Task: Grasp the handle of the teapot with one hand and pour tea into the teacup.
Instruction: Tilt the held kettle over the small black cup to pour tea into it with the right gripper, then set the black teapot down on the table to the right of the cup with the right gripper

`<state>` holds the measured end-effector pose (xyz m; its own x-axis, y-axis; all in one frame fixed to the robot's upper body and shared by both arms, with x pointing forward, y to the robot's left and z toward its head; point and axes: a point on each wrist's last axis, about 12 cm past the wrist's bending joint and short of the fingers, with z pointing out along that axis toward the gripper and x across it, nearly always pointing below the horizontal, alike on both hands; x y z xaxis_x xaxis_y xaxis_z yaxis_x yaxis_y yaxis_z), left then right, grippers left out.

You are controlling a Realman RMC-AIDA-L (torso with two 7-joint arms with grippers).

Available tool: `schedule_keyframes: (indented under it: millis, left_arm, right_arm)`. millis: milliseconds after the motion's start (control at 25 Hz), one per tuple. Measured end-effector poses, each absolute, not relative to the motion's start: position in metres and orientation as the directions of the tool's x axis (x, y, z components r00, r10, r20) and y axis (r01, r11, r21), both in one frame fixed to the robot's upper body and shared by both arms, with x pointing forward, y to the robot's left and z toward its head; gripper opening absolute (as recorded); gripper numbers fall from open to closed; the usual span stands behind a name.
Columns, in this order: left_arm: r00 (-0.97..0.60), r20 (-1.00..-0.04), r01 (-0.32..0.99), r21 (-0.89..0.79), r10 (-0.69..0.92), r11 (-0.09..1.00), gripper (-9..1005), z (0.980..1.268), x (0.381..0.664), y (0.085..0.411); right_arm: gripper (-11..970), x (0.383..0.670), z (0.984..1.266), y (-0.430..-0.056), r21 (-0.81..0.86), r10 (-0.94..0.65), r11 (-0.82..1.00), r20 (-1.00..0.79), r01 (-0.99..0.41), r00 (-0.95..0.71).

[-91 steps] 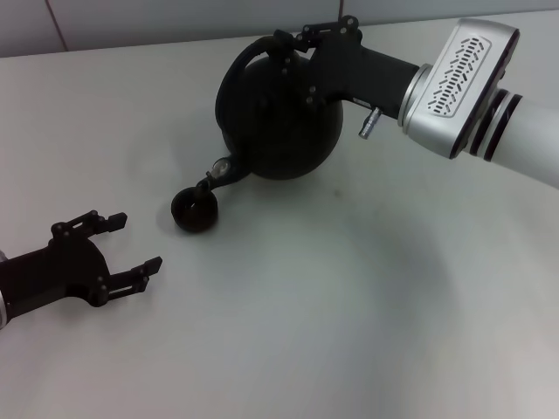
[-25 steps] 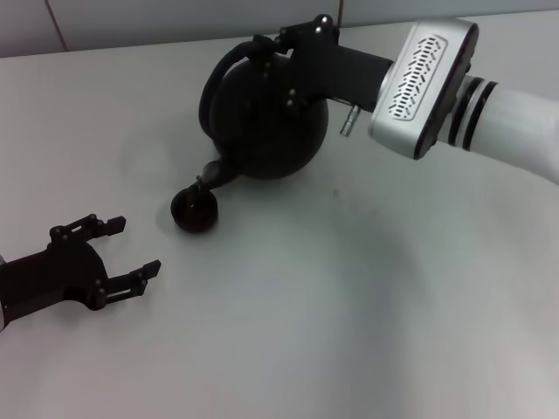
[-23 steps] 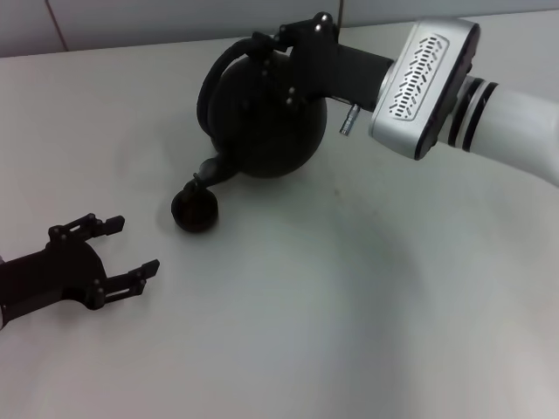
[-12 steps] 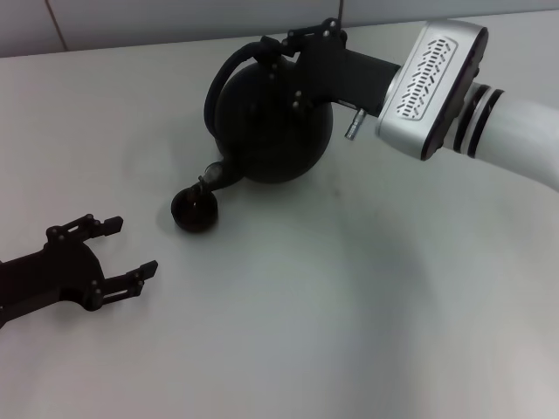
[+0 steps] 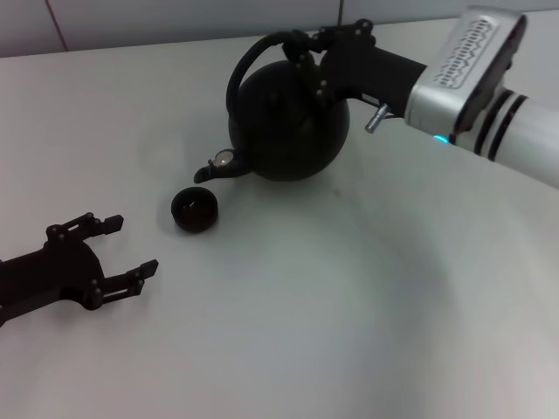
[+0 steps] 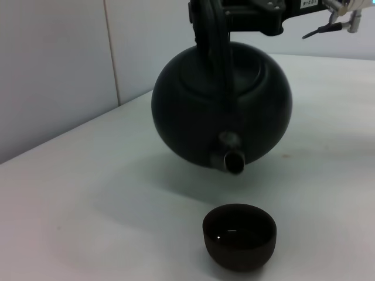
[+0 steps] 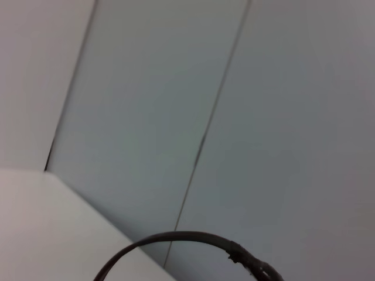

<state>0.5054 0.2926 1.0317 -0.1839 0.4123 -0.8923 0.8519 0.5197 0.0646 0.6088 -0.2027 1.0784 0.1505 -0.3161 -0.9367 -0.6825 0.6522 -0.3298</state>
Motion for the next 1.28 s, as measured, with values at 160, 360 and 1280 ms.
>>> schedule_keyframes:
  millis: [160,360,1280]
  left_arm:
    - [-0.183,-0.893,0.851,0.067,0.412,0.521,822,1.032,0.506,0.293]
    - [-0.184,-0.894,0.845,0.069,0.408,0.53,822,1.033,0.506,0.295]
    - [-0.168,-0.909,0.848,0.064,0.382,0.526,822,1.038,0.505,0.292]
  right_arm:
    - [99,0.604,1.078,-0.215,-0.232,-0.221,0.708,-0.97,-0.667,0.103]
    - [99,0.598,1.075,-0.236,-0.1,-0.1,0.782,-0.994,-0.615,0.034]
    - [99,0.576,1.041,-0.264,0.046,-0.001,0.885,-0.995,-0.463,-0.101]
